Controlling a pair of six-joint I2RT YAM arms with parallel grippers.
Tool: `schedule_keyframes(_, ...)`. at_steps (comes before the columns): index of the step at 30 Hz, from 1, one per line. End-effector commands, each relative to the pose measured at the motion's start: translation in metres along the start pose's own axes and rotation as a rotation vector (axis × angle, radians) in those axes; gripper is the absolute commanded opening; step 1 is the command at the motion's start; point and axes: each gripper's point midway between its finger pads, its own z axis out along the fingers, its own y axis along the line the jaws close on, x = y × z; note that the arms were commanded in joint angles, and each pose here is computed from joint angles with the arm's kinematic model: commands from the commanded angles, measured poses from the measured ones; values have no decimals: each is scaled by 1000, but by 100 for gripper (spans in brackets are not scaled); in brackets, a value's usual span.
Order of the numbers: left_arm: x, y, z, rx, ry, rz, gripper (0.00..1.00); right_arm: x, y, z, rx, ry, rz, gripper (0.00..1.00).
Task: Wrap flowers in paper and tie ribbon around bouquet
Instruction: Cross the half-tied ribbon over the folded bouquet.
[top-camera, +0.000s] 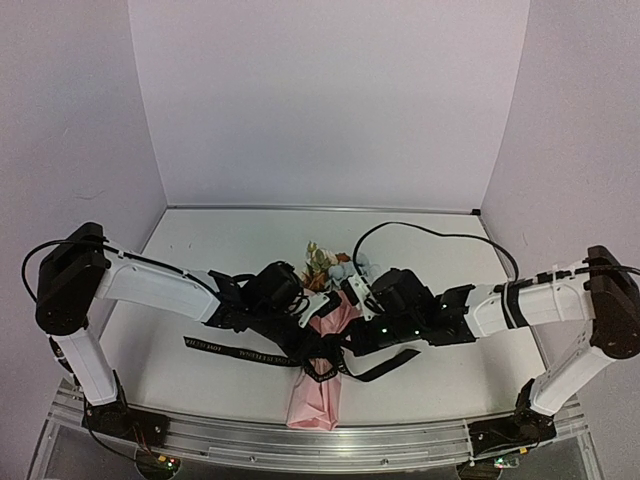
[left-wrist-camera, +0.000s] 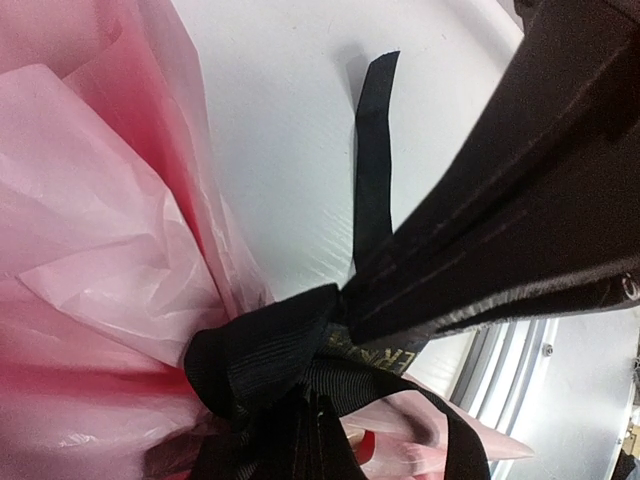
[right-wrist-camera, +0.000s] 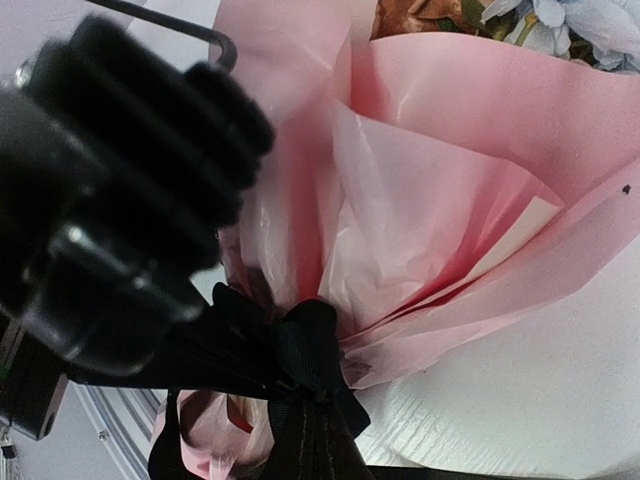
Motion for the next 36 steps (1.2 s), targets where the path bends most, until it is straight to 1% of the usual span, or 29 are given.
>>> schedule_keyframes(1,-14,-3,1,9,-24,1,1,3,11,-3,-42,17,-8,0)
schedule_keyframes(10,-17,-7,-4,21,-31,10,1,14,3,15,-13,66,13,0)
schedule_keyframes(14,-18,-11,-7,37,-38,16,1,14,-6,18,26,57,10,0)
schedule_keyframes(17,-19,-12,-9,38,-46,19,1,9,-5,12,32,35,-2,0)
schedule_keyframes(19,-18,-12,-10,35,-46,19,1,6,-3,5,26,25,-9,4)
schedule_keyframes(22,-17,-12,-10,38,-43,21,1,2,4,-7,2,4,-20,18)
schedule_keyframes(24,-17,-13,-10,41,-42,22,0,4,4,-14,-3,8,-22,25)
schedule_keyframes(25,-17,-13,-10,43,-43,23,0,7,3,-16,-3,15,-21,27)
schedule_keyframes(32,-20,-15,-12,46,-49,26,0,31,-4,-15,-11,78,26,29)
schedule_keyframes(36,-20,-16,-12,52,-47,29,0,33,-6,-15,-9,84,47,29)
